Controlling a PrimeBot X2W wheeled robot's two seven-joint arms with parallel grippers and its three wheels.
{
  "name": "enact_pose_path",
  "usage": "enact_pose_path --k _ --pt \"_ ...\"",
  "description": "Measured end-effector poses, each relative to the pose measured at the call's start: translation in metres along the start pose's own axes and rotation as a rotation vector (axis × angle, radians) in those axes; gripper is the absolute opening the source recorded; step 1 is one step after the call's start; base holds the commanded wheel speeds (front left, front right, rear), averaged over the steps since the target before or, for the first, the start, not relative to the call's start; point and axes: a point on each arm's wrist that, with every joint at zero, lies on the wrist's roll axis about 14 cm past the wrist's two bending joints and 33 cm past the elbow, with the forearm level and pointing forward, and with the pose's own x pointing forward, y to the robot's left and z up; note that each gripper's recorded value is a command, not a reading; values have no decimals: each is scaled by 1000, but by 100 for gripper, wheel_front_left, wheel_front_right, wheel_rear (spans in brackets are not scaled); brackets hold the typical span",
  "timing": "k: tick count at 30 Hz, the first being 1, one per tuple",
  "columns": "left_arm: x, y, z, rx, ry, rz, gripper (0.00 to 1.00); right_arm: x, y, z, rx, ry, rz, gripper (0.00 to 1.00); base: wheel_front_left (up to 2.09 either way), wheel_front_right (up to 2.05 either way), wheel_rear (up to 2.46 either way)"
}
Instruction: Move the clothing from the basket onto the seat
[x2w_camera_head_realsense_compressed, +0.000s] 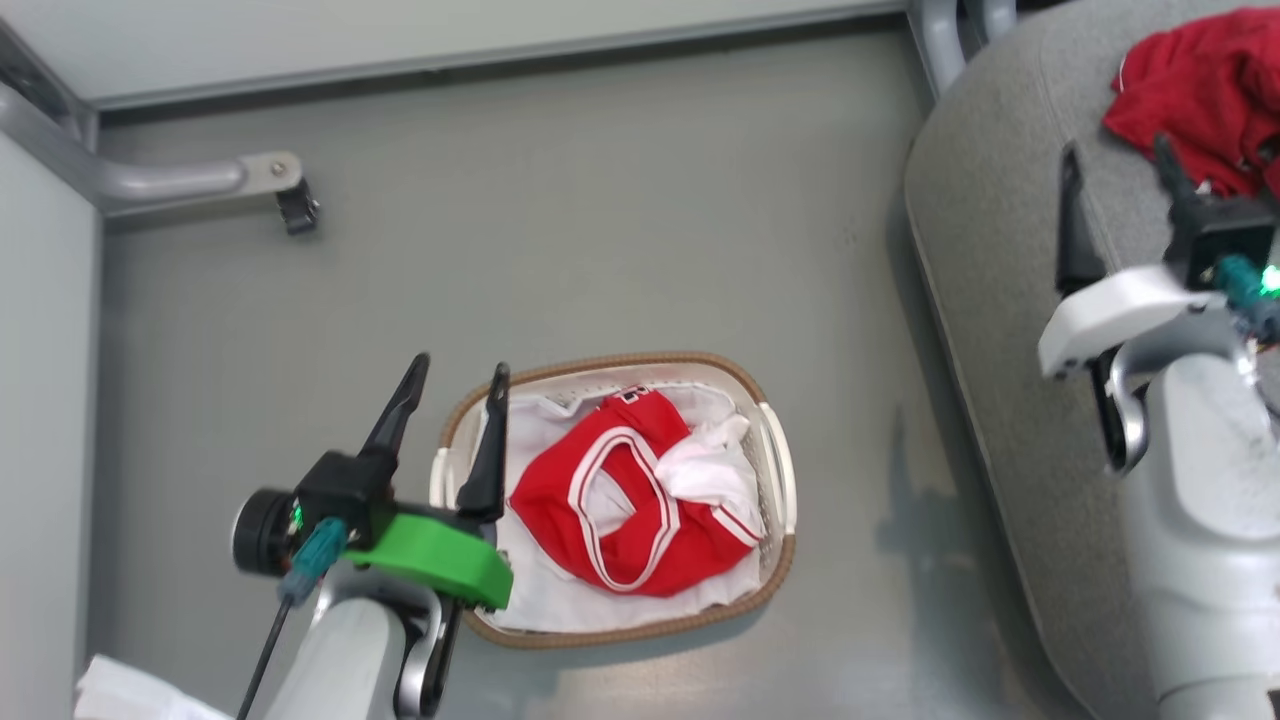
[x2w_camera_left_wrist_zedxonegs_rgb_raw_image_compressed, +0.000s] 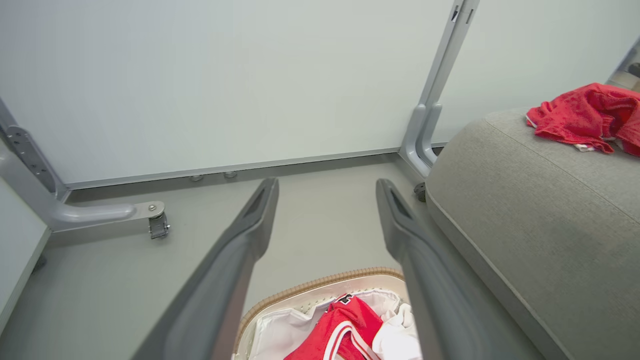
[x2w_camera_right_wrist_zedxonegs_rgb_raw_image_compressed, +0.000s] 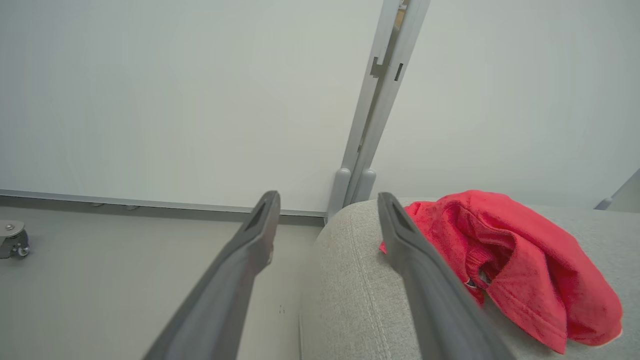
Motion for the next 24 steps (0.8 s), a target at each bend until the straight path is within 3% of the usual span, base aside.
enact_pose_path --k 6,14,24 --pt "-43 31 9 -11 -26 154 100 -33 50 -4 74 11 111 100 0 0 0" --pt "-101 58 12 -3 -44 300 100 -80 91 -4 161 17 209 100 0 0 0" --pt "-139 62 19 -14 -88 355 100 -123 107 -5 246 29 252 100 0 0 0"
